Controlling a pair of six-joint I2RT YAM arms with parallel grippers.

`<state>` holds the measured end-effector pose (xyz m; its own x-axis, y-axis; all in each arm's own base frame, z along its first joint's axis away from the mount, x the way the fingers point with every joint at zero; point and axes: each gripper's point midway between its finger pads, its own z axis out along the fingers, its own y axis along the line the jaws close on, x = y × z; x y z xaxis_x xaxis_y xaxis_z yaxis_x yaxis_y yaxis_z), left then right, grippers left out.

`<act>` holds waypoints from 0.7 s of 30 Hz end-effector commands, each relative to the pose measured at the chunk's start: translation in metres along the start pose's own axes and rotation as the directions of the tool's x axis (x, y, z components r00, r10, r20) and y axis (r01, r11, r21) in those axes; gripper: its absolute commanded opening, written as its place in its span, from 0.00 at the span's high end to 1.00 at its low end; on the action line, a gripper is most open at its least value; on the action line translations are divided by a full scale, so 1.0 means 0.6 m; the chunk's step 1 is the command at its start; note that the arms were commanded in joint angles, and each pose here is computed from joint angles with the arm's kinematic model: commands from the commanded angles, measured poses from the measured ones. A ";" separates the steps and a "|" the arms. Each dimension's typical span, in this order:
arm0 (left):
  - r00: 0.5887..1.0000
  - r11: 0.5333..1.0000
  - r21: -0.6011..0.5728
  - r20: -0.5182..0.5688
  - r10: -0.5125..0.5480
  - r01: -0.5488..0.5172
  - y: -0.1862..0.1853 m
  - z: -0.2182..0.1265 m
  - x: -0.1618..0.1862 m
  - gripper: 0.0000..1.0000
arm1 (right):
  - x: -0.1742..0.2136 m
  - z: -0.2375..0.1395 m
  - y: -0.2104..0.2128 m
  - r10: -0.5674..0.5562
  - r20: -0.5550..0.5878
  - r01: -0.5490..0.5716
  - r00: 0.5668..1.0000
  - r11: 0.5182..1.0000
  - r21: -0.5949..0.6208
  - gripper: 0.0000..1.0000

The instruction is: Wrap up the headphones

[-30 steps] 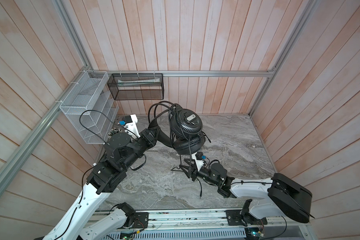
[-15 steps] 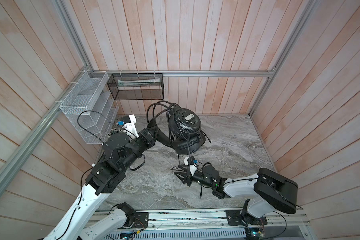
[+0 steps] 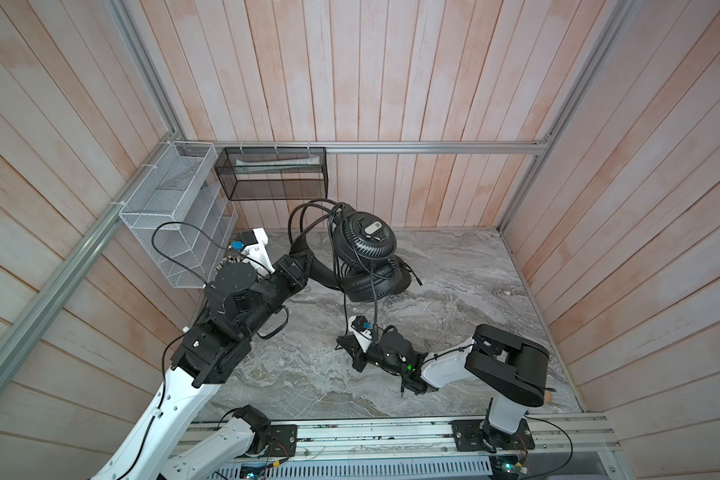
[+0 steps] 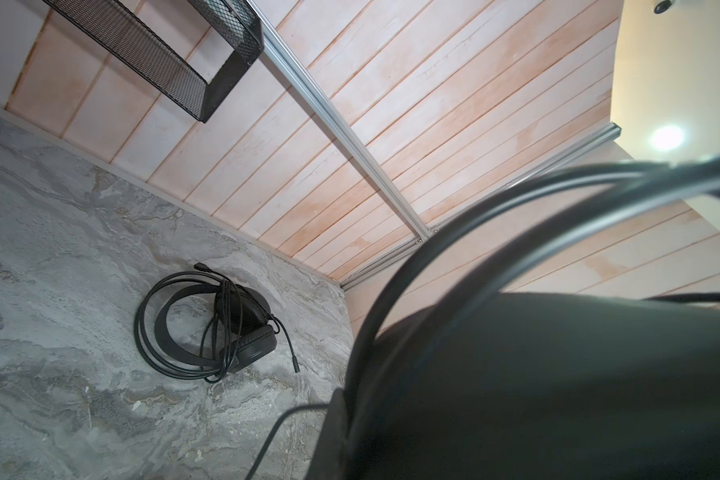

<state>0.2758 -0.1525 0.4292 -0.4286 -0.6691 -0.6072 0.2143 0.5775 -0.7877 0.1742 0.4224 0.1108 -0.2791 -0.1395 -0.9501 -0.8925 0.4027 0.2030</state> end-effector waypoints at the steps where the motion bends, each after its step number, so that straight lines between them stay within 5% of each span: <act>1: 0.996 0.999 -0.020 0.073 -0.047 0.049 0.005 0.013 -0.038 1.00 | 0.009 -0.012 0.064 -0.080 -0.065 0.076 0.995 0.995 -0.059 1.00; 6: 0.996 0.972 -0.233 0.091 -0.004 0.025 0.107 0.053 -0.035 1.00 | -0.010 -0.052 0.154 -0.222 -0.145 0.195 0.964 0.965 -0.177 1.00; 14: 0.981 0.862 -0.476 -0.003 0.195 -0.173 0.233 0.078 0.009 1.00 | -0.157 -0.145 0.198 -0.424 -0.150 0.386 0.893 0.893 -0.231 1.00; 21: 0.882 0.692 -0.552 -0.223 0.416 -0.465 0.292 0.074 0.092 1.00 | -0.285 -0.214 0.134 -0.575 -0.216 0.570 0.789 0.817 -0.091 1.00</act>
<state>0.3292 -0.1116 0.2455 -0.5340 -0.3519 -0.7688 -0.1572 0.9347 -0.3187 0.0800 0.3953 0.3397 0.1628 -0.3286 -0.9303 -0.9613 0.1595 -0.2246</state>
